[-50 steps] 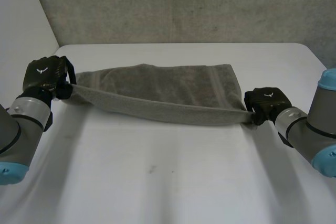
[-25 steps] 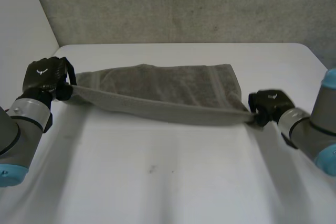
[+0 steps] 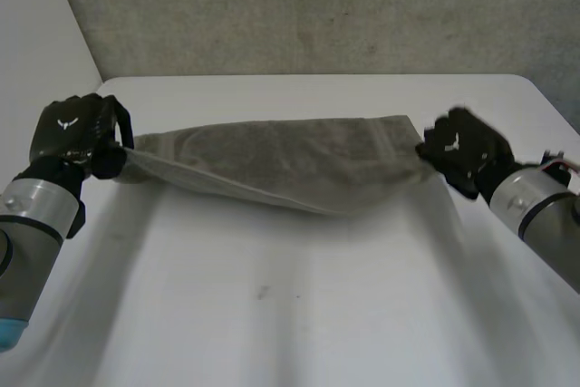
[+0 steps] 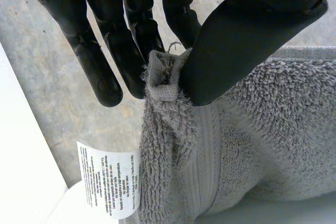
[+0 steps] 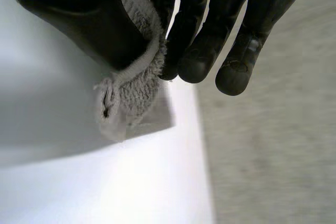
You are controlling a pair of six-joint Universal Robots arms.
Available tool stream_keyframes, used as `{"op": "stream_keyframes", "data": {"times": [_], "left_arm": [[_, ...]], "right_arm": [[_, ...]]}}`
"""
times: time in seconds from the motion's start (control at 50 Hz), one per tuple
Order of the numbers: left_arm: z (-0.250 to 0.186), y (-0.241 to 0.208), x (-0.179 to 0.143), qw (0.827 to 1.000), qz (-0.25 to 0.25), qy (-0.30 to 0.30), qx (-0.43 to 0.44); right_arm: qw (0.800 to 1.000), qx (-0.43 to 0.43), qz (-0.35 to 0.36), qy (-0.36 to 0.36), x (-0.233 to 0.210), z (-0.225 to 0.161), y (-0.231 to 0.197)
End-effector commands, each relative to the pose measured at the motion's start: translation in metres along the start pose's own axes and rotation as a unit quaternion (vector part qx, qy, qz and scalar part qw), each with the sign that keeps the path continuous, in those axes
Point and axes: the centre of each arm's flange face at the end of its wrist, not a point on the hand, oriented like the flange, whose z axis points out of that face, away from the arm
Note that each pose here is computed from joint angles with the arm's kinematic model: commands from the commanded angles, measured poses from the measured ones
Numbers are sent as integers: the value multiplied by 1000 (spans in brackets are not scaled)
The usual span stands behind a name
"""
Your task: Fold the towel.
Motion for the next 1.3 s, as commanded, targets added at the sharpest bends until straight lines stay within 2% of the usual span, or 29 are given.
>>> {"op": "stream_keyframes", "data": {"times": [0.02,0.14,0.18,0.36,0.54,0.62,0.7,0.74,0.76,0.8,0.82,0.86,0.92,0.96,1.12,1.3], "left_arm": [[-15,17,1,999,13,0,-50],[-44,29,7,992,68,14,-102],[-62,24,11,990,86,21,-105],[-108,-1,19,991,85,49,-95],[-95,-4,15,990,84,68,-88],[-56,3,3,992,84,65,-75],[-24,9,-3,992,88,61,-62],[10,24,-8,992,84,54,-73],[10,24,-8,992,84,54,-73],[40,42,-5,992,85,43,-88],[40,42,-5,992,85,43,-88],[65,59,-4,991,85,29,-98],[75,68,-5,991,85,23,-102],[92,82,-3,991,86,24,-104],[122,98,-2,991,89,22,-97],[135,99,-2,991,88,25,-98]], "right_arm": [[992,-74,72,-79,-11,-16,24],[988,-95,90,-85,3,-37,19],[987,-102,96,-73,20,-53,15],[983,-110,130,-66,54,-99,-1],[982,-94,144,-84,54,-98,0],[978,-98,152,-107,47,-65,23],[979,-88,139,-120,42,-35,23],[981,-89,120,-122,38,0,24],[981,-89,120,-122,38,0,24],[982,-92,116,-121,31,34,31],[982,-92,116,-121,31,34,31],[982,-90,122,-108,27,61,40],[982,-88,129,-103,24,74,44],[983,-77,137,-92,17,97,47],[987,-88,130,-42,14,134,65],[989,-85,121,-21,8,152,77]]}}
